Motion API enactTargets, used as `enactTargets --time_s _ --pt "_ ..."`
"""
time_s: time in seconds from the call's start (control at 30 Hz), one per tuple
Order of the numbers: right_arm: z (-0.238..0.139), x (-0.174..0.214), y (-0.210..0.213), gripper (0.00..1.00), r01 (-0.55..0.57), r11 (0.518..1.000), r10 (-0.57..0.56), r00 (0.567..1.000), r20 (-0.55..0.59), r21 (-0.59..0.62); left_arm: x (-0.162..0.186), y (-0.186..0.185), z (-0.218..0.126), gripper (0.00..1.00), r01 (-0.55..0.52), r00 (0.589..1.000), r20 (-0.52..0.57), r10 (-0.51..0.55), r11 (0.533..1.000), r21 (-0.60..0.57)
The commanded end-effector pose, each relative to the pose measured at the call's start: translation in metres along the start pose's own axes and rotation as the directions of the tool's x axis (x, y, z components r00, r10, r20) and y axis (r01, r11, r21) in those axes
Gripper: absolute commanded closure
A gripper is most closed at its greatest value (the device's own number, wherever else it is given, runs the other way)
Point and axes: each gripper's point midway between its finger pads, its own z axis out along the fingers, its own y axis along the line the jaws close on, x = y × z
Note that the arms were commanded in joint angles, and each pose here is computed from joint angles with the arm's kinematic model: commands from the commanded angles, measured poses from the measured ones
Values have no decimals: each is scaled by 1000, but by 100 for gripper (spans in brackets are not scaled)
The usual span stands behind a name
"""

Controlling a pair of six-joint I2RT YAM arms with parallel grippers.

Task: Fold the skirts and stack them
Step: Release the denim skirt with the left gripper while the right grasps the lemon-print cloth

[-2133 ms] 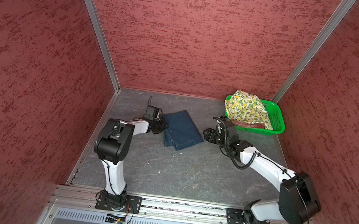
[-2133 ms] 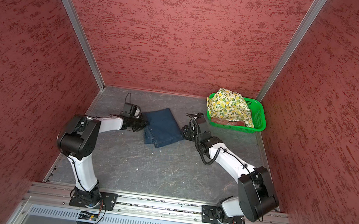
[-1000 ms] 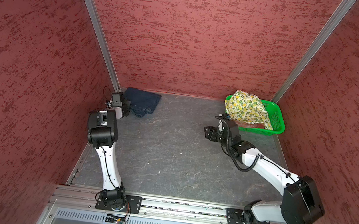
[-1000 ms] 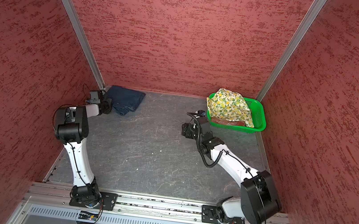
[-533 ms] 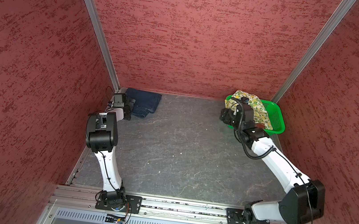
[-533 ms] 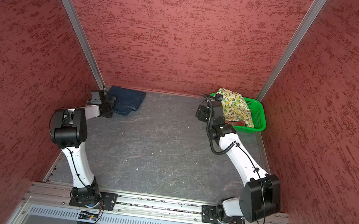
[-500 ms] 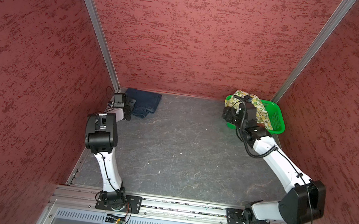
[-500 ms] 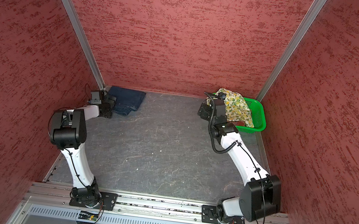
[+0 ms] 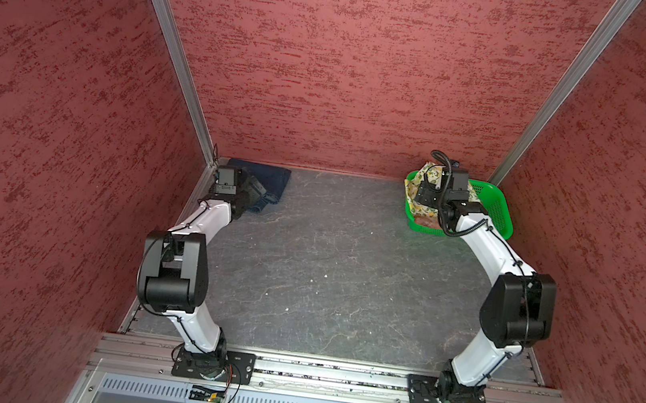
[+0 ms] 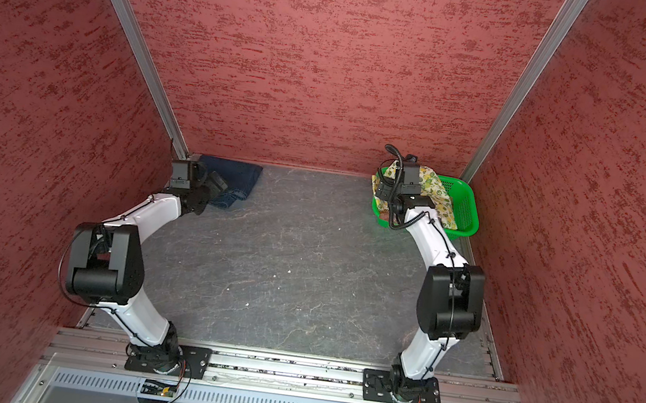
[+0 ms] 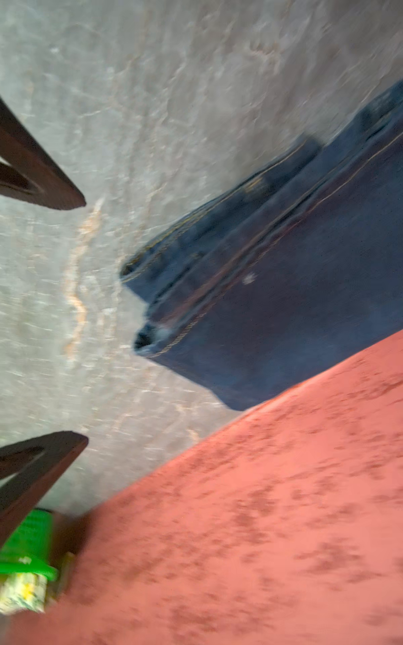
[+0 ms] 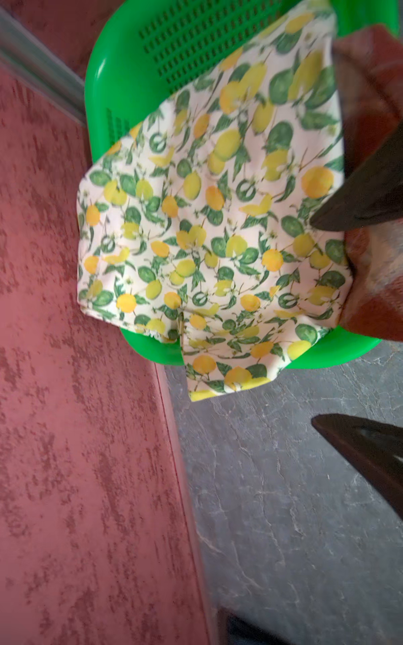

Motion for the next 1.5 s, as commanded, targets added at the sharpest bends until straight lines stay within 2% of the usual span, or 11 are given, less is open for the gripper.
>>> enactTargets --time_s 0.0,0.13,0.3,0.43,0.57,0.67,0.73,0.9,1.07,1.27,1.47 --pt "17 -19 22 20 67 994 -64 997 37 -89 30 1 -15 1 -158 987 -49 156 986 -54" --pt "45 -22 29 25 70 992 -66 997 33 -103 59 -24 -43 1 -323 943 -85 321 946 -19" --pt "71 -22 28 30 65 994 -63 998 27 -84 84 -66 -77 1 -518 831 -176 527 850 102" --pt "87 -22 31 35 82 993 -80 996 29 -84 111 -106 -92 1 -561 745 -209 634 764 317" --pt "100 -17 34 38 79 993 -78 997 11 -90 133 -126 -90 1 -570 697 -201 688 702 426" --pt "106 -16 37 41 77 993 -76 997 15 -93 141 -126 -87 1 -572 691 -185 699 685 452" --pt "111 -15 38 44 75 993 -74 997 10 -91 142 -121 -86 1 -574 691 -192 697 690 442" --pt "123 -17 43 59 58 993 -58 998 2 -99 135 -121 -91 1 -567 709 -163 686 693 445" --pt "122 -29 55 100 61 989 -60 998 12 -133 128 -118 -91 1 -532 740 -170 651 721 444" --pt "99 -56 54 100 77 991 -69 995 73 -112 125 -115 -89 0 -526 747 -172 642 730 436" --pt "39 -107 46 100 89 994 -76 979 189 -61 125 -114 -88 1 -520 752 -174 636 734 437"
